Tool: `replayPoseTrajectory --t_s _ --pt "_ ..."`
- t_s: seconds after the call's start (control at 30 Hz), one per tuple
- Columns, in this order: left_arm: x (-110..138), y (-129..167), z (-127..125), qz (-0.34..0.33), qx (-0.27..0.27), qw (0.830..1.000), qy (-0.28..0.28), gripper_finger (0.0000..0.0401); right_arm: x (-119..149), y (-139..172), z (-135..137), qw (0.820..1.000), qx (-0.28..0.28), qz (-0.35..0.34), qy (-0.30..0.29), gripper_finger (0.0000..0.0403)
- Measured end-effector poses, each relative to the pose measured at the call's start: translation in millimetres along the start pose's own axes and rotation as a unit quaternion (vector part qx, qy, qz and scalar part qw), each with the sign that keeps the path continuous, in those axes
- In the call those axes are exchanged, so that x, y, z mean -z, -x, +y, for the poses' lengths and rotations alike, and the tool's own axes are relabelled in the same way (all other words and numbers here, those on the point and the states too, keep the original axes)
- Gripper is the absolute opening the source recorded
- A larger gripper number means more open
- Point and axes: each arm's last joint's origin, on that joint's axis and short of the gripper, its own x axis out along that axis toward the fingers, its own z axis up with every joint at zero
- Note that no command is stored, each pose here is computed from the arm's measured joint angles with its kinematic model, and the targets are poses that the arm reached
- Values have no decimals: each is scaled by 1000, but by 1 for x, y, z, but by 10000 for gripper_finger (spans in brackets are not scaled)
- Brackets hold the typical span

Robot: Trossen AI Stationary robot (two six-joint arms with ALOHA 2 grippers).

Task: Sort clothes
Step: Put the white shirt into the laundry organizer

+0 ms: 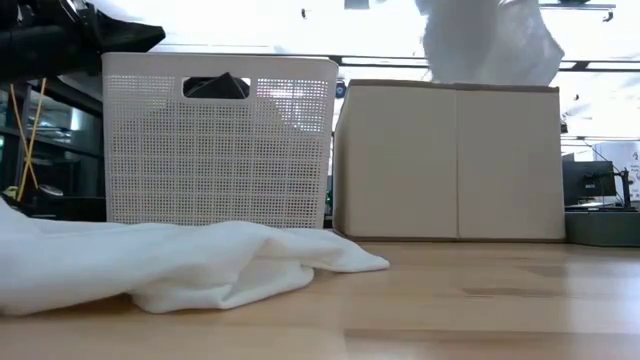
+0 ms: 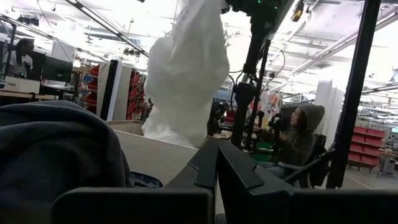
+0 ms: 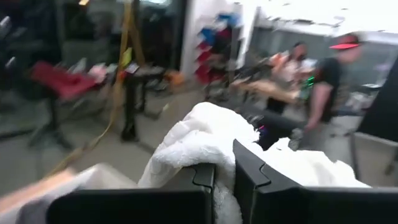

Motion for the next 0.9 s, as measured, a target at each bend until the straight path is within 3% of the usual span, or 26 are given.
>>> replayPoseTrajectory --t_s 0.17,0.3,0.43,0.57,0.7,0.77,0.83,0.9 --pt "0 0 0 0 0 1000 0 0 14 -30 37 998 -63 25 -3 10" --pt "0 0 0 0 0 1000 0 0 20 -42 38 999 -34 41 10 10" --pt "0 0 0 0 0 1000 0 0 40 -45 16 992 24 120 26 10" --pt "0 0 0 0 0 1000 0 0 64 -23 -21 970 116 210 39 10" --pt "0 0 0 0 -1 1000 0 0 66 -12 -36 976 125 177 7 10" --pt "0 0 0 0 0 1000 0 0 75 -4 -51 968 170 183 5 10" --pt "0 0 0 0 -1 1000 0 0 86 -1 -63 959 209 190 -35 10" --pt "0 0 0 0 -1 1000 0 0 97 -2 -66 956 207 199 -57 10"
